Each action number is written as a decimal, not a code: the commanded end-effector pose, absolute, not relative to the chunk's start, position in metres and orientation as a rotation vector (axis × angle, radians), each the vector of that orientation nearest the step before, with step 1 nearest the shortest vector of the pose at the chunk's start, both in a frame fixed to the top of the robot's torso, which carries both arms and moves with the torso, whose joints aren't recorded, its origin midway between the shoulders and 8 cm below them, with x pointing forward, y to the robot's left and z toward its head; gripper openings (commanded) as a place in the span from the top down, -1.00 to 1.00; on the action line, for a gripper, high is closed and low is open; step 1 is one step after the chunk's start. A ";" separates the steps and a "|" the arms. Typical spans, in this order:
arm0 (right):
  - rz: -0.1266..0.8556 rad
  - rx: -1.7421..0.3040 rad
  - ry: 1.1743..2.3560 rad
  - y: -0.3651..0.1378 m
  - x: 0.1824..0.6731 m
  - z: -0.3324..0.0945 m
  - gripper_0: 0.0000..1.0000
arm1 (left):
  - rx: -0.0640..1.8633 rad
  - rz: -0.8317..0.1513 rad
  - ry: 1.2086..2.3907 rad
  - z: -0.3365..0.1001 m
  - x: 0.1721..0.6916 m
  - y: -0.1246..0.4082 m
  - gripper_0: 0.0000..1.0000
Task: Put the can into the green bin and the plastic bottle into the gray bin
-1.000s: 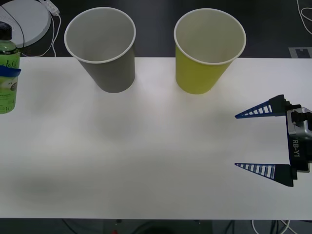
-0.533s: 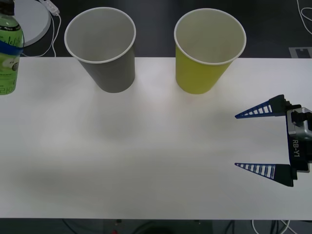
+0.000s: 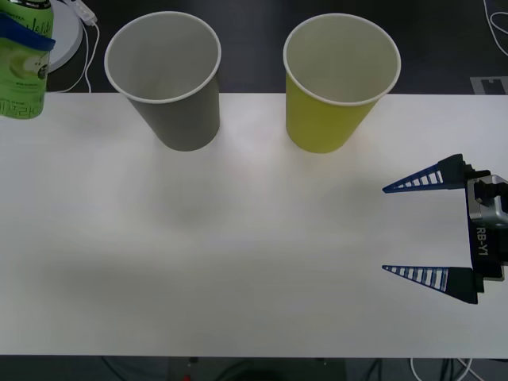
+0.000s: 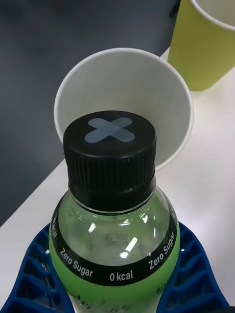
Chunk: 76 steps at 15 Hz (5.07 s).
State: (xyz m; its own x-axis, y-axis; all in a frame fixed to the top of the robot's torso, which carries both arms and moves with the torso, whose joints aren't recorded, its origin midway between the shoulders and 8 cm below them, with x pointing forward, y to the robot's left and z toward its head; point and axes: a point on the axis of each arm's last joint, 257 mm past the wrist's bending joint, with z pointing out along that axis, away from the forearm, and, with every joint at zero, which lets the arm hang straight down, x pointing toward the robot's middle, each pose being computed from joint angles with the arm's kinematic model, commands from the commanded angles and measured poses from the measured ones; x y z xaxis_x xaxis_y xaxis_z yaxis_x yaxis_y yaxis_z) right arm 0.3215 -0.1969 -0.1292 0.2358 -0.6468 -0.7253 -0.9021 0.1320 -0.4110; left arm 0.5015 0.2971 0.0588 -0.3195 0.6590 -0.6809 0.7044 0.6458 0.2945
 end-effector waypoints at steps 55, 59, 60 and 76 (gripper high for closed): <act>0.349 -1.590 1.487 -0.197 0.322 -0.129 -1.00 | 1.167 -0.019 2.001 0.090 0.586 0.167 -1.00; 0.349 -1.590 1.487 -0.197 0.322 -0.129 -1.00 | 1.167 -0.020 1.990 0.078 0.574 0.176 -1.00; 0.349 -1.590 1.487 -0.197 0.322 -0.129 -1.00 | 1.153 -0.035 1.992 0.072 0.569 0.179 -1.00; 0.349 -1.590 1.487 -0.197 0.322 -0.129 -1.00 | 1.118 -0.234 1.904 0.003 0.494 0.227 -1.00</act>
